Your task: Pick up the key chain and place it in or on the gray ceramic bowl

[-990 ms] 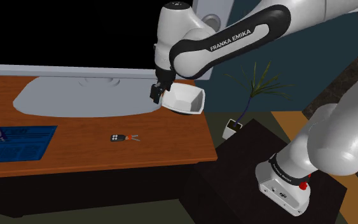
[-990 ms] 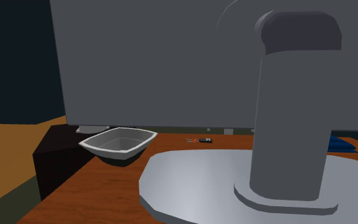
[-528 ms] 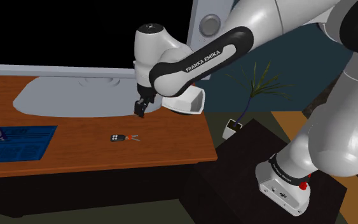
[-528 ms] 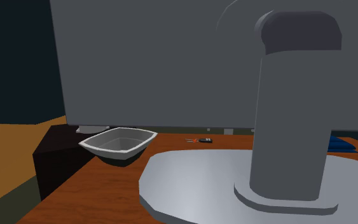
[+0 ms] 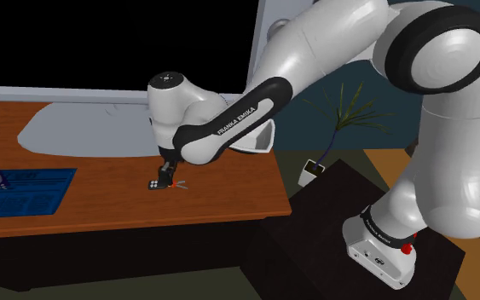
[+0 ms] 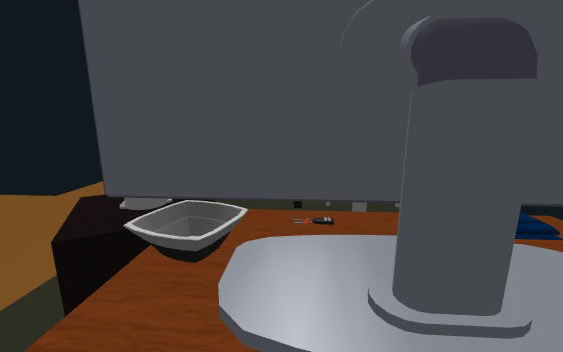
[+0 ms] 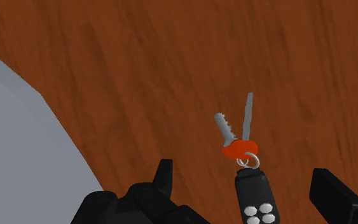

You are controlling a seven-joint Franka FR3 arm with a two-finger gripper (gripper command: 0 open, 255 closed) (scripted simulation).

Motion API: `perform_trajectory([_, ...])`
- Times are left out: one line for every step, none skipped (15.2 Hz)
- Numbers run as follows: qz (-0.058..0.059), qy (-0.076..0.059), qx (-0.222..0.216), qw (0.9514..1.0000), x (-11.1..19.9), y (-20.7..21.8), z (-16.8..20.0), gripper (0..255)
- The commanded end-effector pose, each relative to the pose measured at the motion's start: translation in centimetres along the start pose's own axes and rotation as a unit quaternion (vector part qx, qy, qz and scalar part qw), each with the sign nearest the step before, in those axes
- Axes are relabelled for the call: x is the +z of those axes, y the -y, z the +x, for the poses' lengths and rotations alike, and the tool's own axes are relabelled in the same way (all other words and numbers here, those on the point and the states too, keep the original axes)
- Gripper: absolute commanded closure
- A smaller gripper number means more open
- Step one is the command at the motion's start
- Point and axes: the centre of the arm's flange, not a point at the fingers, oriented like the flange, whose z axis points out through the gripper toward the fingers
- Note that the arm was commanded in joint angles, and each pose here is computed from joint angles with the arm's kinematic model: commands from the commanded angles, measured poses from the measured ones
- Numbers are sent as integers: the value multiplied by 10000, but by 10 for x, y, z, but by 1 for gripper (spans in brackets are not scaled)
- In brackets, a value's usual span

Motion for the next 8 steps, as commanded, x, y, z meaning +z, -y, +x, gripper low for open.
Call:
perform_trajectory([12,15,-117,9999,10,9,8,0])
perform_trajectory([12,15,-117,9999,15,9,8,0])
perform_trajectory([12,15,-117,9999,21,9,8,0])
perform_trajectory([12,15,-117,9999,26,10,8,0])
perform_trajectory([12,15,-117,9999,31,10,8,0])
perform_trajectory([12,15,-117,9999,37,10,8,0])
perform_trajectory([12,15,-117,9999,42,10,8,0])
perform_trajectory([12,15,-117,9999,50,10,8,0])
